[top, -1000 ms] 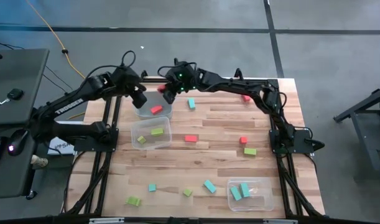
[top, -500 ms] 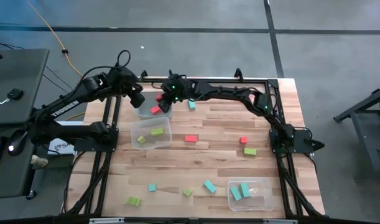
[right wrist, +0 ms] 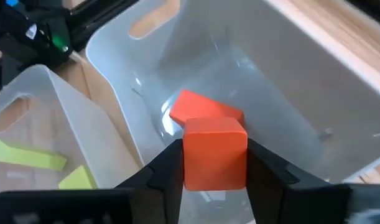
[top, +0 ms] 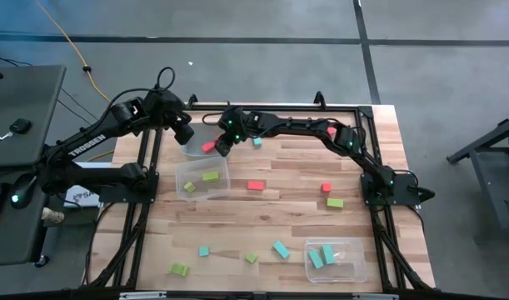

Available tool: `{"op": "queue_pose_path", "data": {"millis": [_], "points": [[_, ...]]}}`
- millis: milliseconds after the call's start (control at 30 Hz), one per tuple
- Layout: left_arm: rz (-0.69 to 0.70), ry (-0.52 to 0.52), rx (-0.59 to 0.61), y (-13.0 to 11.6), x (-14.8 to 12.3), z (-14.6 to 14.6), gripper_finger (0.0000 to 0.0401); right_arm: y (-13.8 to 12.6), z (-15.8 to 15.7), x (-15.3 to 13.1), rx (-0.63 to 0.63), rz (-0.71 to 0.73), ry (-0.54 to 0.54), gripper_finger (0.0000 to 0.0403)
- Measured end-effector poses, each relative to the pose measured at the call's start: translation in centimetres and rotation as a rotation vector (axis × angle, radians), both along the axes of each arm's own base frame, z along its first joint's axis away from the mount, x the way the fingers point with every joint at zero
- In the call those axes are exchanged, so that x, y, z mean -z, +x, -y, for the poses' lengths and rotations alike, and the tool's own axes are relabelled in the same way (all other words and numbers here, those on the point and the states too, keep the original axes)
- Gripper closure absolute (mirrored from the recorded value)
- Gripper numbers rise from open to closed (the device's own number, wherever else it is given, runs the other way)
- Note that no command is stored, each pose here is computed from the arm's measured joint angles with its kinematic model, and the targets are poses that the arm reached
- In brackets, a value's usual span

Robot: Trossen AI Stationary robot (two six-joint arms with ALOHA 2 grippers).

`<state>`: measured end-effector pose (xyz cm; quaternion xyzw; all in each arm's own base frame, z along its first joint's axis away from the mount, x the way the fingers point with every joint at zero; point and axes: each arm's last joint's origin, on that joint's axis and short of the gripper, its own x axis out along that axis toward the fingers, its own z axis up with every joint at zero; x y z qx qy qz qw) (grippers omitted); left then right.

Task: Sort & place blocks by color
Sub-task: Put the orange block into the gray bin, then adjust the top transparent bin

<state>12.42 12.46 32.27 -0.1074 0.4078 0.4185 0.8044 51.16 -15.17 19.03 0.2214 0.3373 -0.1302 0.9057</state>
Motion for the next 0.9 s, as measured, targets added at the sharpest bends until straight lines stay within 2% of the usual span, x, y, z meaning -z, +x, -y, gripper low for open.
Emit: {"op": "queue_pose_path", "data": {"millis": [200,600,900], "points": [[0.0,0.0,0.0,0.0,0.0,0.0,0.022,0.1,-0.1,-0.1,0.006,0.003,-0.006,0.0247],[-0.007,-0.01,0.002,0.0,0.1,0.0,0.022,0.1,-0.2,-0.6,0.011,0.029,0.0,0.0241],[0.027,-0.209,0.11,-0.1,0.9,1.1,0.022,-1.5,0.2,-6.1,0.043,0.122,-0.03,0.024]]}}
